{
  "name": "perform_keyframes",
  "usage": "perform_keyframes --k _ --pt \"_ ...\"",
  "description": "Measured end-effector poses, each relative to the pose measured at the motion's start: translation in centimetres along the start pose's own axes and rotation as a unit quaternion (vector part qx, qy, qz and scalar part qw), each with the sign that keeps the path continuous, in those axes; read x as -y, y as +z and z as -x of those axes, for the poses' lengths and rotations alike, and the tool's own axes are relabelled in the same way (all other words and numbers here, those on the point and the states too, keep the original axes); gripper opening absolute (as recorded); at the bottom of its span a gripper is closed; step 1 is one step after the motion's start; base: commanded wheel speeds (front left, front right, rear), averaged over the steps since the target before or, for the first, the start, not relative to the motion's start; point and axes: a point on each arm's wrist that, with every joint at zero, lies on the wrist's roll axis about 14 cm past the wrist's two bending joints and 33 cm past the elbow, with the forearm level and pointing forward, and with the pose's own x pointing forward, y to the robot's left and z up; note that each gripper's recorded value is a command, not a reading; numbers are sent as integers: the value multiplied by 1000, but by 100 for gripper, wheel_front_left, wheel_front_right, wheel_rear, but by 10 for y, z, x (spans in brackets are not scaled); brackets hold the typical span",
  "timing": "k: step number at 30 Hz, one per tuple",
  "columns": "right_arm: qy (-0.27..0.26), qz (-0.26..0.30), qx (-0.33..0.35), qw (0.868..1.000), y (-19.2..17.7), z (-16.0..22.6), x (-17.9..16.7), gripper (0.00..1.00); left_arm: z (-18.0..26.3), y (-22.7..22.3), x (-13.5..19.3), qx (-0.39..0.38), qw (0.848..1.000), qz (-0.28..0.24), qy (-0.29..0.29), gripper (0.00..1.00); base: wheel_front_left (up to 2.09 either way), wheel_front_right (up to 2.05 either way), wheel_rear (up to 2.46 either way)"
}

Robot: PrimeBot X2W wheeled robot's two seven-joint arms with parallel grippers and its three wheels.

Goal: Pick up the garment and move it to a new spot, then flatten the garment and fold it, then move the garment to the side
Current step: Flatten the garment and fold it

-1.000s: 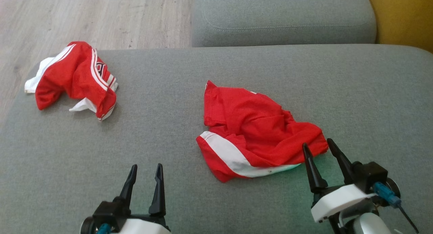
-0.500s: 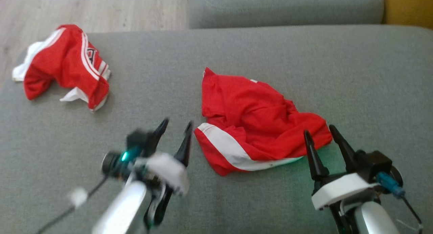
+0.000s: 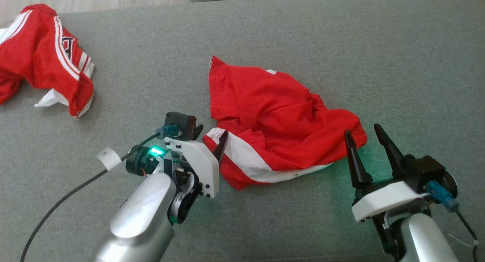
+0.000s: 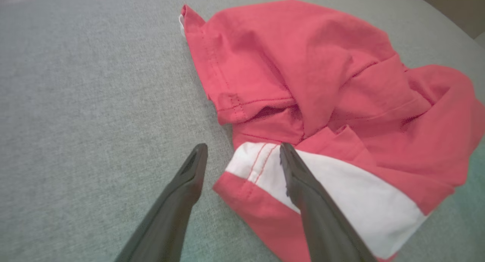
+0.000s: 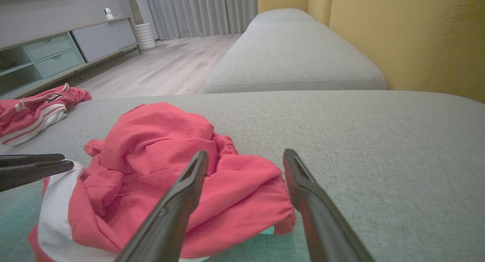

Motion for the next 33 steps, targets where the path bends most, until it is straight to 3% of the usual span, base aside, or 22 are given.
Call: perform_keyframes --k 11,18,20,23,27,29,30,33 --pt "0 0 -3 1000 -2 -1 0 100 3 -14 19 -52 997 -2 -49 100 0 0 0" --pt "0 0 -2 1000 -2 0 0 100 6 -4 27 -32 997 -4 -63 98 0 0 0" --pt "-1 0 -1 1000 -1 0 1 100 7 -1 30 -27 997 -6 -66 84 0 0 0" --pt "-1 0 2 1000 0 1 1 100 8 -2 33 -28 997 -8 -69 49 0 0 0" --pt "-2 0 2 1000 0 3 1 100 9 -25 31 -61 996 -6 -61 47 0 0 0" --pt "-3 0 1 1000 -1 4 2 100 9 -27 29 -65 996 -4 -56 57 0 0 0" --pt "-3 0 0 1000 -2 4 1 100 8 -28 29 -65 996 -4 -55 58 0 0 0" --pt "-4 0 0 1000 -2 4 2 100 7 -26 29 -58 997 -4 -56 44 0 0 0"
